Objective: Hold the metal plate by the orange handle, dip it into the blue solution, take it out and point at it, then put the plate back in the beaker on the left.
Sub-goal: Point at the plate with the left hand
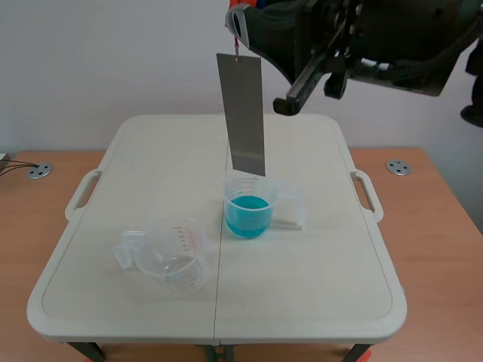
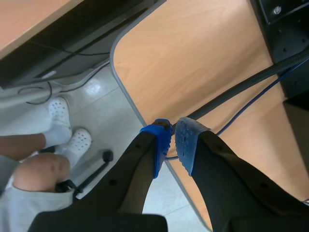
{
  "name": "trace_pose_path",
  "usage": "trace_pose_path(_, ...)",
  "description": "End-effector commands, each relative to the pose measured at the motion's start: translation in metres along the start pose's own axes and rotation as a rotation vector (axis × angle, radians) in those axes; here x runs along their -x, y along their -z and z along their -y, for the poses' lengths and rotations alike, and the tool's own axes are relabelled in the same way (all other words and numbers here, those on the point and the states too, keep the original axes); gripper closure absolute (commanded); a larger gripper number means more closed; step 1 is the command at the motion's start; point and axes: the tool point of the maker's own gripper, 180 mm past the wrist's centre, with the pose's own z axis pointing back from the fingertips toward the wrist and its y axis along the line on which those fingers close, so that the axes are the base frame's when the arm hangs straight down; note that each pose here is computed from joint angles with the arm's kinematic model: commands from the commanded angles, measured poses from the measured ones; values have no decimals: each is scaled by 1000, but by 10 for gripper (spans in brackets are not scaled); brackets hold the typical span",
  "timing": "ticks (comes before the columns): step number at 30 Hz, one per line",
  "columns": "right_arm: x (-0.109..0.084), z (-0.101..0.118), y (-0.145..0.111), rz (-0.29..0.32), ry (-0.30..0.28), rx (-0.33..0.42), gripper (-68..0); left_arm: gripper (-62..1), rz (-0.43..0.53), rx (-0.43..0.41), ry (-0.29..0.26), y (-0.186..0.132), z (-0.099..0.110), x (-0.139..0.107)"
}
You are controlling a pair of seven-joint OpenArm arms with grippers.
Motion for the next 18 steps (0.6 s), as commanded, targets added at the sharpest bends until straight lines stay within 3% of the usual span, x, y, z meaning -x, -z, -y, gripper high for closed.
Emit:
trace_pose_path(1, -17, 6, 2, 46, -26, 3, -13, -83, 20, -13, 18, -1, -9, -8)
trace_pose_path(5, -18, 15, 3, 42, -35, 13, -13, -83, 49, -57, 56, -4, -35, -19)
trace_pose_path(13, -11, 38, 5, 24, -24, 47, -13, -84, 196, -202, 142, -22, -102, -72)
trace_pose_path(18, -5, 51, 5, 21, 10, 63, -13, -84, 268, -240, 201, -31, -122, -108)
